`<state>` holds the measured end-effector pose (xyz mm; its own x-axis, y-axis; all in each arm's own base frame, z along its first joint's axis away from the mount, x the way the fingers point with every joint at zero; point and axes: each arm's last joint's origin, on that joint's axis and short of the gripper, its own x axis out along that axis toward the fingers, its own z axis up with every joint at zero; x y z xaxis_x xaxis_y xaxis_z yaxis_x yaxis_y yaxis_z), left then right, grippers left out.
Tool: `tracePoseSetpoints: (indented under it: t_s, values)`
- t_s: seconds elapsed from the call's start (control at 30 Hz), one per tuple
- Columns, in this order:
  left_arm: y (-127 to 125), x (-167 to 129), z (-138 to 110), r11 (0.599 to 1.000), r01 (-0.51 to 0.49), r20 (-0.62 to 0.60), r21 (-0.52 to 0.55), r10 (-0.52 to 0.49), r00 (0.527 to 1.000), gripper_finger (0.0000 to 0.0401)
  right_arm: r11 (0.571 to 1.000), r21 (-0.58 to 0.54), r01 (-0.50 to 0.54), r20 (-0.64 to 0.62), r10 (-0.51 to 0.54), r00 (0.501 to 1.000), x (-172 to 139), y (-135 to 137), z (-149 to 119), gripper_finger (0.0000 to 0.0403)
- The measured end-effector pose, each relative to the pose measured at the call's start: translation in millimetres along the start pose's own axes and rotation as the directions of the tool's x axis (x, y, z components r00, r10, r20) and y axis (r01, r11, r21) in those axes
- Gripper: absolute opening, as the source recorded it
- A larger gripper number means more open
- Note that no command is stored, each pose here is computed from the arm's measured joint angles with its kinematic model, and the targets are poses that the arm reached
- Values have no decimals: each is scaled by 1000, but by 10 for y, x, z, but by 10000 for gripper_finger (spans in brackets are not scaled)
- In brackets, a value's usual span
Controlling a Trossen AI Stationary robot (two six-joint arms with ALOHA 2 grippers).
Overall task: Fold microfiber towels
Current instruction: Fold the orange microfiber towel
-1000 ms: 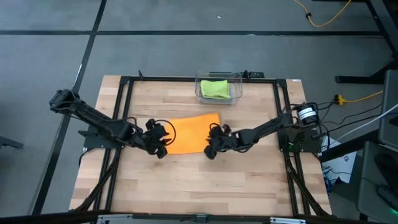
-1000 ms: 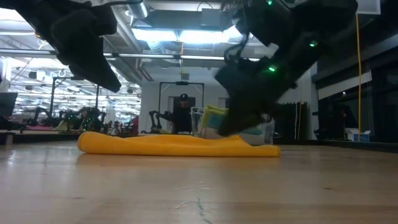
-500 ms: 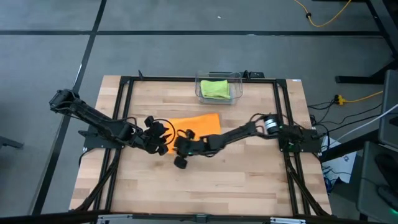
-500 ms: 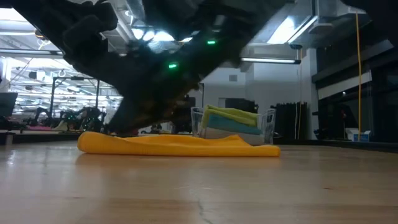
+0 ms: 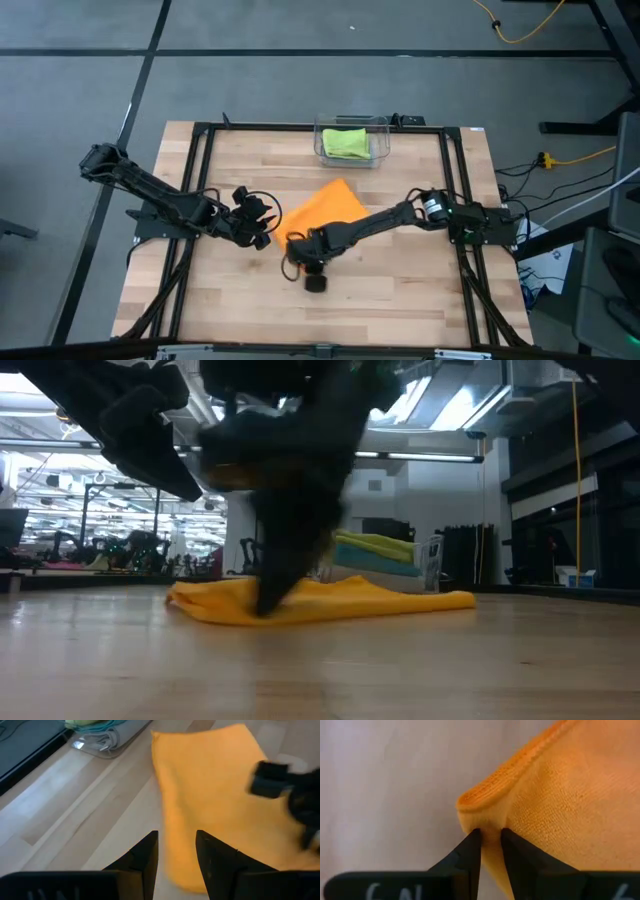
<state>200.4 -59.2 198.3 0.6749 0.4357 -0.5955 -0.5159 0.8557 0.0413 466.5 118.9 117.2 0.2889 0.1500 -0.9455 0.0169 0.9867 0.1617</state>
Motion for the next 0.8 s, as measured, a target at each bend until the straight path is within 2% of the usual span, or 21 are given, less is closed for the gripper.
tracePoseSetpoints:
  t_s: [0.1, 0.2, 0.33, 0.4, 0.47, 0.57, 0.73, 0.8]
  values:
    - [2, 0, -3, 1000, -2, -3, 3, 2, 1000, 124, 996, -25, -83, -179, 77, 981, -43, 181, -202, 84]
    - [2, 0, -3, 1000, -2, -3, 3, 2, 1000, 124, 996, -3, -85, -330, 79, 941, -109, 367, -413, 84]
    - [3, 0, -4, 1000, -2, -3, 4, 2, 1000, 124, 999, -3, 34, -509, -31, 860, -309, 566, -722, 84]
    - [2, 0, -3, 1000, -2, -3, 3, 2, 1000, 124, 986, -34, 166, -554, -157, 817, -438, 634, -864, 84]
    - [0, 0, -1, 1000, 0, -1, 1, 0, 1000, 124, 961, -56, 270, -520, -259, 814, -667, 725, -923, 84]
    - [-6, 0, 9, 1000, 6, 7, -7, -5, 1000, 124, 903, -48, 427, -441, -402, 802, -1035, 826, -1015, 84]
    - [-13, -1, 16, 1000, 12, 12, -21, -12, 1000, 124, 835, 37, 549, -197, -533, 823, -1469, 992, -1105, 84]
    - [-26, -1, 24, 999, 37, 9, -31, -37, 999, 124, 808, 49, 587, -109, -580, 807, -1578, 1028, -1165, 84]
